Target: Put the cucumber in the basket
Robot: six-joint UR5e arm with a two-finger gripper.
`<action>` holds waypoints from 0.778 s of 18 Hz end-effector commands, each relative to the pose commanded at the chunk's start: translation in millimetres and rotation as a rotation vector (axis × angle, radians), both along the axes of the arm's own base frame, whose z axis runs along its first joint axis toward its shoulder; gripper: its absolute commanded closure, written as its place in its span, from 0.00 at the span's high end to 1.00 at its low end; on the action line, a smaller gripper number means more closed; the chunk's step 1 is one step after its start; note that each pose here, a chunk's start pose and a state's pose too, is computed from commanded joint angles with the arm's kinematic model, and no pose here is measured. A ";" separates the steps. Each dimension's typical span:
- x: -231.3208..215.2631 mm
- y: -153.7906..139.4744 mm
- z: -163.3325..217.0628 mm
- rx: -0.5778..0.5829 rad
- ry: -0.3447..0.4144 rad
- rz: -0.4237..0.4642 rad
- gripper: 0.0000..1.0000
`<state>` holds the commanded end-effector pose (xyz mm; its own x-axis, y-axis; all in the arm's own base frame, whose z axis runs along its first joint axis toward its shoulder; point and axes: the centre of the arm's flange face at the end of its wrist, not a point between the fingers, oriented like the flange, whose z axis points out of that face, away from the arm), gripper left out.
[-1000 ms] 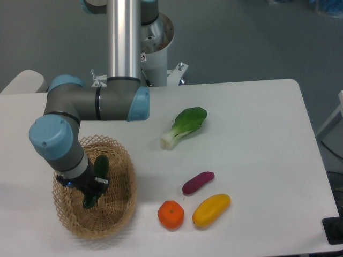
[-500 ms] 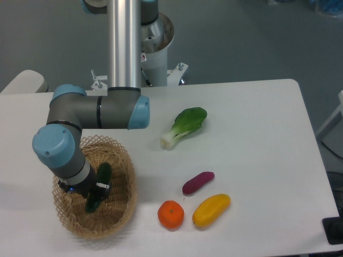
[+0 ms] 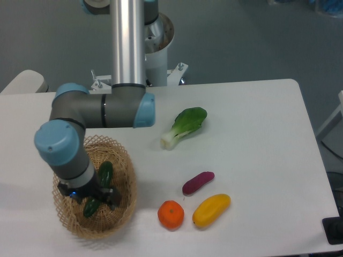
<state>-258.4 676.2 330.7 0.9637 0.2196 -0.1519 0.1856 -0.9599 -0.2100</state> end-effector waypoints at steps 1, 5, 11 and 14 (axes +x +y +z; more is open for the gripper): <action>-13.8 -8.3 8.9 -0.001 0.014 -0.037 1.00; -61.2 -41.6 29.9 -0.022 0.058 -0.144 1.00; -132.8 -96.2 59.1 -0.079 0.132 -0.304 1.00; -176.5 -137.8 68.3 -0.142 0.144 -0.436 1.00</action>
<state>-434.9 538.5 399.0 0.9282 -0.2331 -0.2901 -0.2623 -0.9628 -0.0656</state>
